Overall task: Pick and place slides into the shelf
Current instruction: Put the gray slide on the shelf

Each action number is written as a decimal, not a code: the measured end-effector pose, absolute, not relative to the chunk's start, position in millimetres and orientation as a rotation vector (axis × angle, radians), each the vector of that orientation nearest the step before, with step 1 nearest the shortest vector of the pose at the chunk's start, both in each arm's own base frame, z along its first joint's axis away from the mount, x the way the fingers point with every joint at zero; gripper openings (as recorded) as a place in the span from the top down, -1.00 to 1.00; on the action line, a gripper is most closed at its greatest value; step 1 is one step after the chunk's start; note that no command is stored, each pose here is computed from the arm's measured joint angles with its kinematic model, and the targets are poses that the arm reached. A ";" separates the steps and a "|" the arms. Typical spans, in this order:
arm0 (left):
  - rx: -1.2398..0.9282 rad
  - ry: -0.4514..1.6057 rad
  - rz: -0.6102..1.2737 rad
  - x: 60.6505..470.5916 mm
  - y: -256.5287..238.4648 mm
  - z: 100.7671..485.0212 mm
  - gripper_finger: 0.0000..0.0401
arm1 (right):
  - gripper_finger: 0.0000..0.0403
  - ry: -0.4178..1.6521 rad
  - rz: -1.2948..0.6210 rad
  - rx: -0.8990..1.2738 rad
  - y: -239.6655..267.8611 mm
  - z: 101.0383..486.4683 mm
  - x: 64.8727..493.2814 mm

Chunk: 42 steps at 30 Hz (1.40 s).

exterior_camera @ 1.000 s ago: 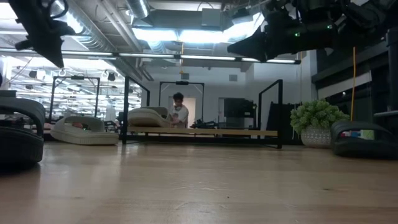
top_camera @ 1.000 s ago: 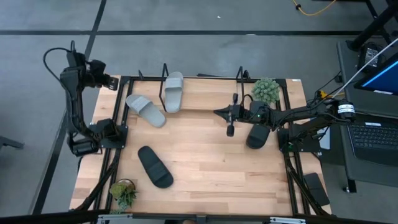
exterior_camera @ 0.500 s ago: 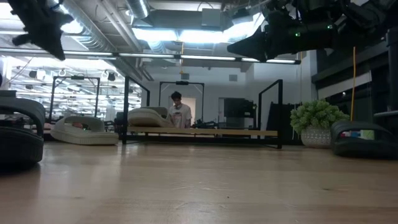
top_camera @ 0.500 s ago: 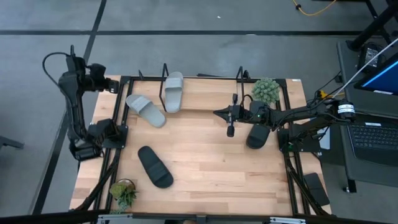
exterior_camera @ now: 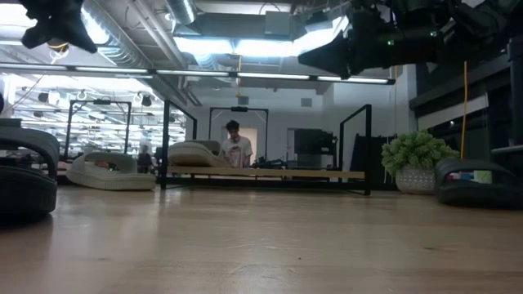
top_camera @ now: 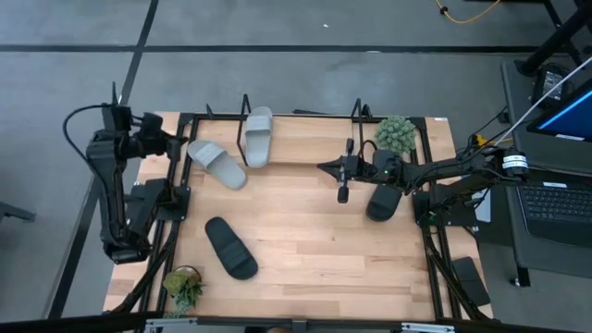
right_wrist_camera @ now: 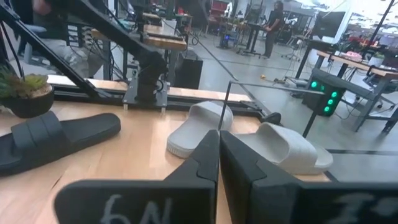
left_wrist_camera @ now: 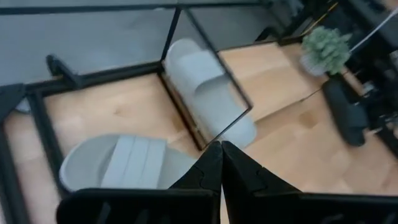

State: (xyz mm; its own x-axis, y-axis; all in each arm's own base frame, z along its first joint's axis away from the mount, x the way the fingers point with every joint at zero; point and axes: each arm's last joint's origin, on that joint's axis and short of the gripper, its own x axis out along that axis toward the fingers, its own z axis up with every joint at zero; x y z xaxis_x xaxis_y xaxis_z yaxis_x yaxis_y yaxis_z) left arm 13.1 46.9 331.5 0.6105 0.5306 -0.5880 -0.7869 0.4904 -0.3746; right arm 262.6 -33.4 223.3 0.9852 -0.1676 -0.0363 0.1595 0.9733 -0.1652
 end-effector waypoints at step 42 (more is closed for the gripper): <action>-0.163 0.585 0.818 26.0 57.5 339.9 1.00 | 0.92 -0.107 -0.225 -0.217 -44.0 239.2 260.2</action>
